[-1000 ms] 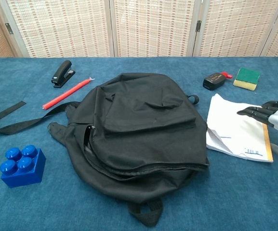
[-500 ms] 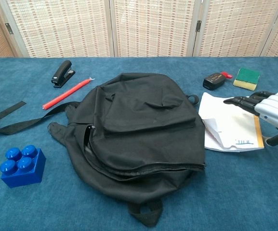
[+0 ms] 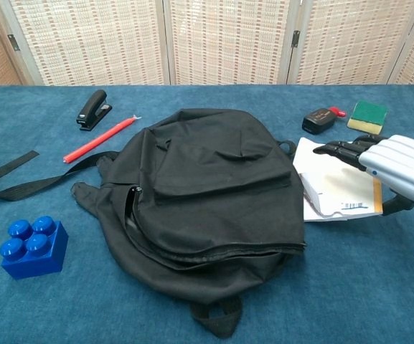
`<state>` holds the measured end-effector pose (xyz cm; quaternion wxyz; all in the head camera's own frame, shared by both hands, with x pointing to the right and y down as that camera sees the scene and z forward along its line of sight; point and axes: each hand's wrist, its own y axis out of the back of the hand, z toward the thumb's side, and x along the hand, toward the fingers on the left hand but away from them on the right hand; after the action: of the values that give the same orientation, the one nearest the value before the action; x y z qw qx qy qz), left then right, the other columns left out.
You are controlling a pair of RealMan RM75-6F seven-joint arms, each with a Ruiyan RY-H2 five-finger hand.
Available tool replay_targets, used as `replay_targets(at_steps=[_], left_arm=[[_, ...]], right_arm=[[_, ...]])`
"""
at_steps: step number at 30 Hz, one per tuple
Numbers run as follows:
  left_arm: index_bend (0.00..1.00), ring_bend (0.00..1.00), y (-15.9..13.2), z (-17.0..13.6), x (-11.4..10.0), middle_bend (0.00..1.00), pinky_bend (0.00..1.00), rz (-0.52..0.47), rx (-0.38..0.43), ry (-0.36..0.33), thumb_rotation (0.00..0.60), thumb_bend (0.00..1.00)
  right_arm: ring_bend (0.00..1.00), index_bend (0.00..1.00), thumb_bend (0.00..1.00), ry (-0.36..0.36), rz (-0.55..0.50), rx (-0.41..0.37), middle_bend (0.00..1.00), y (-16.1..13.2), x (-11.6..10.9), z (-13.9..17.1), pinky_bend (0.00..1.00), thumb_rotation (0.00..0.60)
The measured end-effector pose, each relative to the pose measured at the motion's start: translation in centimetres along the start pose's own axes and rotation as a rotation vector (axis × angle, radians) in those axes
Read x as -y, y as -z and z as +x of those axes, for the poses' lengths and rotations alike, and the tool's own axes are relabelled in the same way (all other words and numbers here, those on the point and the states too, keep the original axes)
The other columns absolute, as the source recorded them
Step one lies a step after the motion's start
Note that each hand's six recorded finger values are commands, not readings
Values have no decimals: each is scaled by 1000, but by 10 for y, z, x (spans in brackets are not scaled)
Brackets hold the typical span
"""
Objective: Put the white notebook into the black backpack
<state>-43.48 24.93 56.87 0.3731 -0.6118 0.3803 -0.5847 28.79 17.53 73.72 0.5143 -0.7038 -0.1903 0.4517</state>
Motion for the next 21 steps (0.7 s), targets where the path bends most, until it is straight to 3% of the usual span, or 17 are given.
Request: replay_targets(at_steps=[7,21], left_arm=[[126,129,-2,2,0,129,0,2,5,1,600,211],[127,129,-6,3,0,129,0,8,9,5,600,211]], right_arm=[[253,332,442,23,-20,7,168,0,-3,-1,172,600],[289,484,409,85,-51,31,283,3,-10,-1,201,600]])
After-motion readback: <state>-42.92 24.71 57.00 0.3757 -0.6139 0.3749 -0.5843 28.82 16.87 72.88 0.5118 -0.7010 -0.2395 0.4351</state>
